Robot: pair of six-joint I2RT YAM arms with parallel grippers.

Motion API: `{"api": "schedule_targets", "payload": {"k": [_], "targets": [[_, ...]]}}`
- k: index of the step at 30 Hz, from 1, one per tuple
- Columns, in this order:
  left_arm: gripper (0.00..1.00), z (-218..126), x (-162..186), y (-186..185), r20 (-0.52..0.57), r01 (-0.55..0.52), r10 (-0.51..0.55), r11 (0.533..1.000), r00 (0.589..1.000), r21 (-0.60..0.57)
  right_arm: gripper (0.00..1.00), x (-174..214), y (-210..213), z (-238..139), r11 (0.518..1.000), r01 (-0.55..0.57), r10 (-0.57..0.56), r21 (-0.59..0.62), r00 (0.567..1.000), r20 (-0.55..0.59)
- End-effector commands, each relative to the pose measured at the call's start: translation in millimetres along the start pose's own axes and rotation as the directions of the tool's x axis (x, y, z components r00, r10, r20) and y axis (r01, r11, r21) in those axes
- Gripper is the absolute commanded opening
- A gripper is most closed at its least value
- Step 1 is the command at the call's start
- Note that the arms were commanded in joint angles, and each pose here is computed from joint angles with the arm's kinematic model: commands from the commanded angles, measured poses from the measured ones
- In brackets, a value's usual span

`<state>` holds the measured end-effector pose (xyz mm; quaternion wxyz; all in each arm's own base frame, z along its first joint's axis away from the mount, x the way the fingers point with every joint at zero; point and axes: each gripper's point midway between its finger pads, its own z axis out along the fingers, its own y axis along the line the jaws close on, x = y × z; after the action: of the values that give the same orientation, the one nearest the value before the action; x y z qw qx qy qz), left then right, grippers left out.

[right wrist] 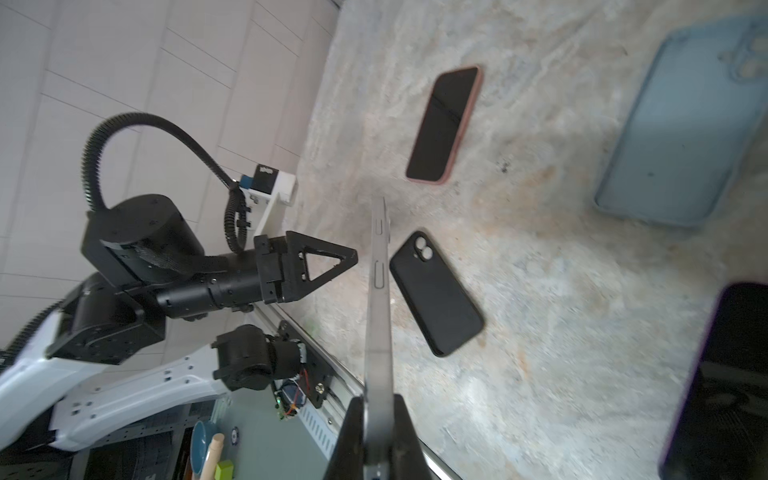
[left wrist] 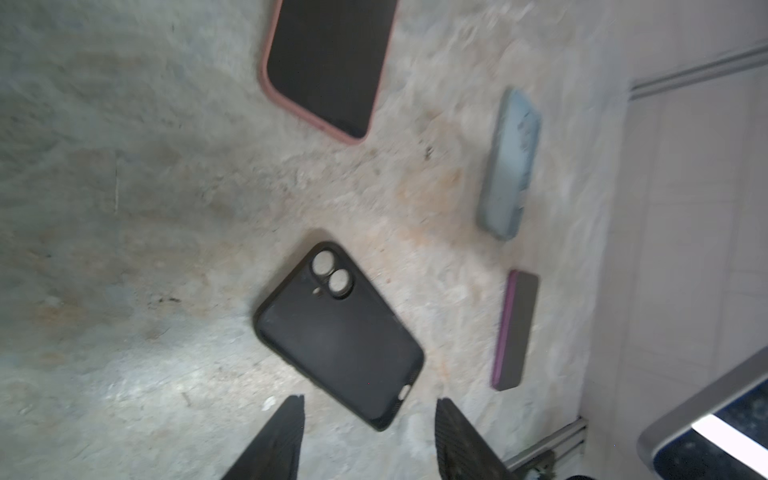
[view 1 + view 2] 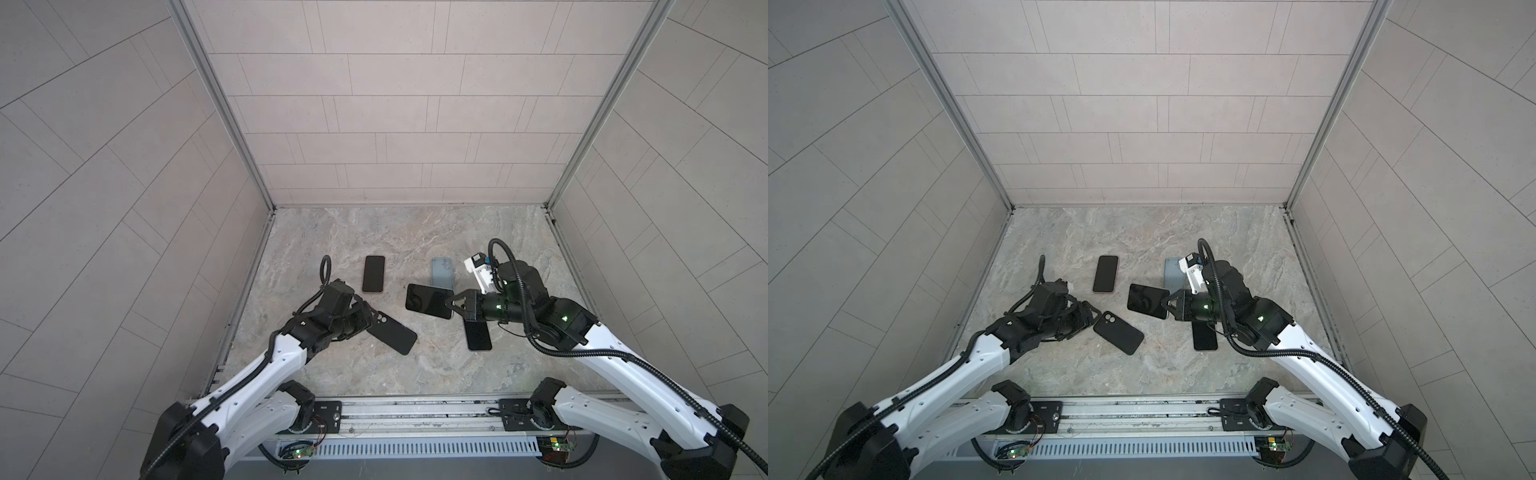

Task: Put the phone into the phone case

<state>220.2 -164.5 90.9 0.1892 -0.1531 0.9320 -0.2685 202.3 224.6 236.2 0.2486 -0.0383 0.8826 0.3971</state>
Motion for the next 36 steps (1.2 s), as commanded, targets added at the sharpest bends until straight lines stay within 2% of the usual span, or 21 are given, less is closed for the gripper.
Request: {"api": "schedule_targets", "payload": {"k": [1, 4, 9, 12, 23, 27, 32, 34, 36], "targets": [[0.59, 6, -4, 12, -0.007, -0.108, 0.108, 0.987, 0.994, -0.116, 0.00, -8, -3, -9, 0.999, 0.031, -0.032, 0.016, 0.997, 0.075], [0.59, 18, -7, 23, -0.034, -0.154, 0.150, 0.969, 0.988, -0.192, 0.00, -5, -7, -5, 0.999, 0.028, -0.029, 0.022, 0.998, 0.064], [0.54, 44, -4, 27, -0.120, -0.223, 0.200, 0.948, 0.972, -0.229, 0.00, 12, -16, 5, 0.999, 0.003, -0.002, 0.034, 1.000, -0.022], [0.49, 55, -5, 30, -0.153, -0.261, 0.228, 0.932, 0.962, -0.251, 0.00, 15, -21, 5, 0.999, -0.008, 0.009, 0.037, 1.000, -0.011], [0.47, 81, -8, 36, -0.226, -0.331, 0.270, 0.894, 0.936, -0.303, 0.00, 20, -25, 3, 0.999, 0.003, -0.002, 0.052, 1.000, -0.020], [0.24, 88, -7, 28, -0.246, -0.348, 0.282, 0.893, 0.927, -0.286, 0.00, 18, -24, 4, 0.998, 0.015, -0.014, 0.055, 1.000, -0.021], [0.17, 89, -4, 15, -0.239, -0.349, 0.289, 0.898, 0.927, -0.267, 0.00, 18, -27, 7, 0.997, 0.038, -0.036, 0.065, 0.999, -0.034], [0.11, 90, 0, 13, -0.247, -0.344, 0.282, 0.902, 0.927, -0.261, 0.00, 23, -31, 13, 0.997, 0.024, -0.020, 0.070, 0.998, -0.056], [0.09, 91, 4, 13, -0.254, -0.332, 0.269, 0.908, 0.929, -0.255, 0.00, 29, -34, 19, 0.998, -0.007, 0.013, 0.064, 0.997, -0.081]]}}
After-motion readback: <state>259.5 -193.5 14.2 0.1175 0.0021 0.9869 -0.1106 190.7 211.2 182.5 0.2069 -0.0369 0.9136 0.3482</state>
